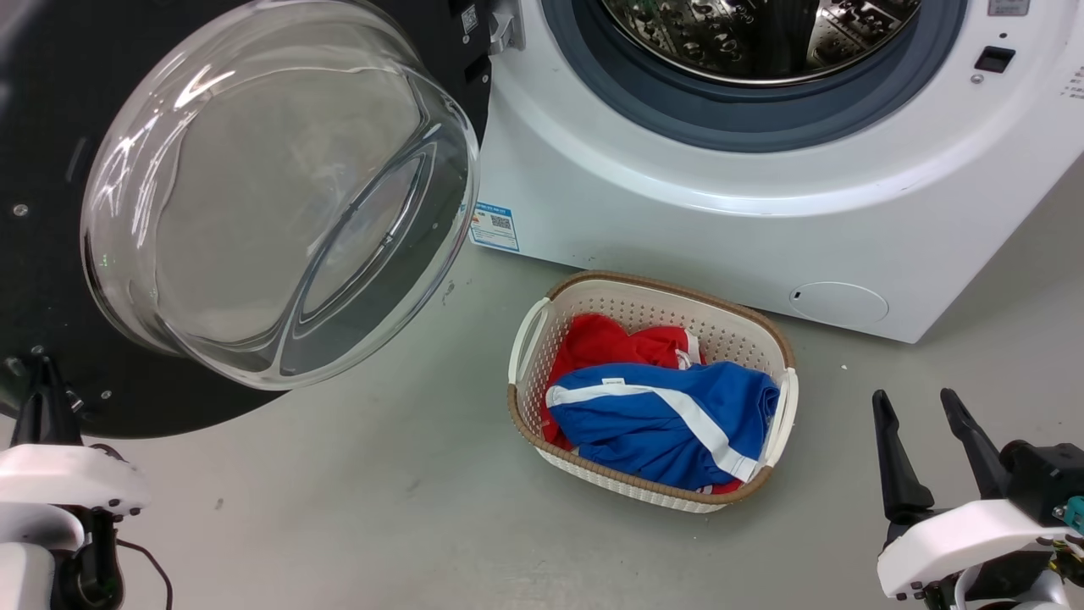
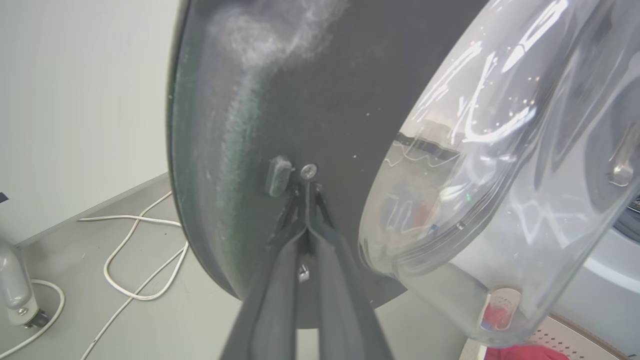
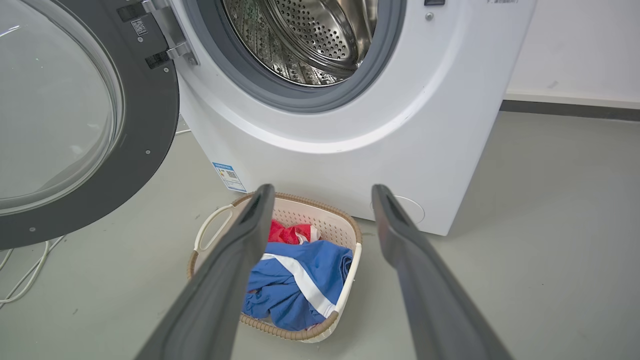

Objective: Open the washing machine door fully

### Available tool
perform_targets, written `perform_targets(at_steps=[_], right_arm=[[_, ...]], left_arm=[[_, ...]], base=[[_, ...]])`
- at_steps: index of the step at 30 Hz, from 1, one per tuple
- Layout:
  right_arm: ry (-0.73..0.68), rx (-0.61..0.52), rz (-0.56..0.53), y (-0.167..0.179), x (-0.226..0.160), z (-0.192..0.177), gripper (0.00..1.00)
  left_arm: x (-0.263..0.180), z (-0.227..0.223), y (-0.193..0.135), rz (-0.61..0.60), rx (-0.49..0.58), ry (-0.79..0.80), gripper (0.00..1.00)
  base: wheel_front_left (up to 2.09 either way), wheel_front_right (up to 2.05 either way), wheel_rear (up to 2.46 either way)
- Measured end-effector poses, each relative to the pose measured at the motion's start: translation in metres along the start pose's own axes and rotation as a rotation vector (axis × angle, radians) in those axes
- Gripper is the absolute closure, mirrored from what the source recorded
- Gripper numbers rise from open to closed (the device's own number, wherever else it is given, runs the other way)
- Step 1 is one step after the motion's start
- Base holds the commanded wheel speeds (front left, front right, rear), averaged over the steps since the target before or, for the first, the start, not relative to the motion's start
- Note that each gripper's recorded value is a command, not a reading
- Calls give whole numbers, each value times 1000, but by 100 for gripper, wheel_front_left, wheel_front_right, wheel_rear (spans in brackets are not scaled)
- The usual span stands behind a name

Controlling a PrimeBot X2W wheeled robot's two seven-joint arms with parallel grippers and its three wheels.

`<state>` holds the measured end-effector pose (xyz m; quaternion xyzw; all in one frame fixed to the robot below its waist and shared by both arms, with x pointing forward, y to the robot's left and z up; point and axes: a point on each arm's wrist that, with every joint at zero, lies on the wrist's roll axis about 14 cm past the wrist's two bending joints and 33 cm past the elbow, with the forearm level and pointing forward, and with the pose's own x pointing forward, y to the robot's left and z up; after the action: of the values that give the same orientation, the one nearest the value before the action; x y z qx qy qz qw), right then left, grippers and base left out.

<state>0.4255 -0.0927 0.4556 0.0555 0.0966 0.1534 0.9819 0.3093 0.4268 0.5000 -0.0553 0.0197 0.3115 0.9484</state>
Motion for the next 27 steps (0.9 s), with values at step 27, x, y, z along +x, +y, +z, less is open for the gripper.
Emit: perform_targets(at_steps=[27], right_arm=[[-98, 6, -11, 6, -42, 28, 0]], left_arm=[[-87, 10, -75, -268, 55, -91, 100]], base=[[0, 0, 0]])
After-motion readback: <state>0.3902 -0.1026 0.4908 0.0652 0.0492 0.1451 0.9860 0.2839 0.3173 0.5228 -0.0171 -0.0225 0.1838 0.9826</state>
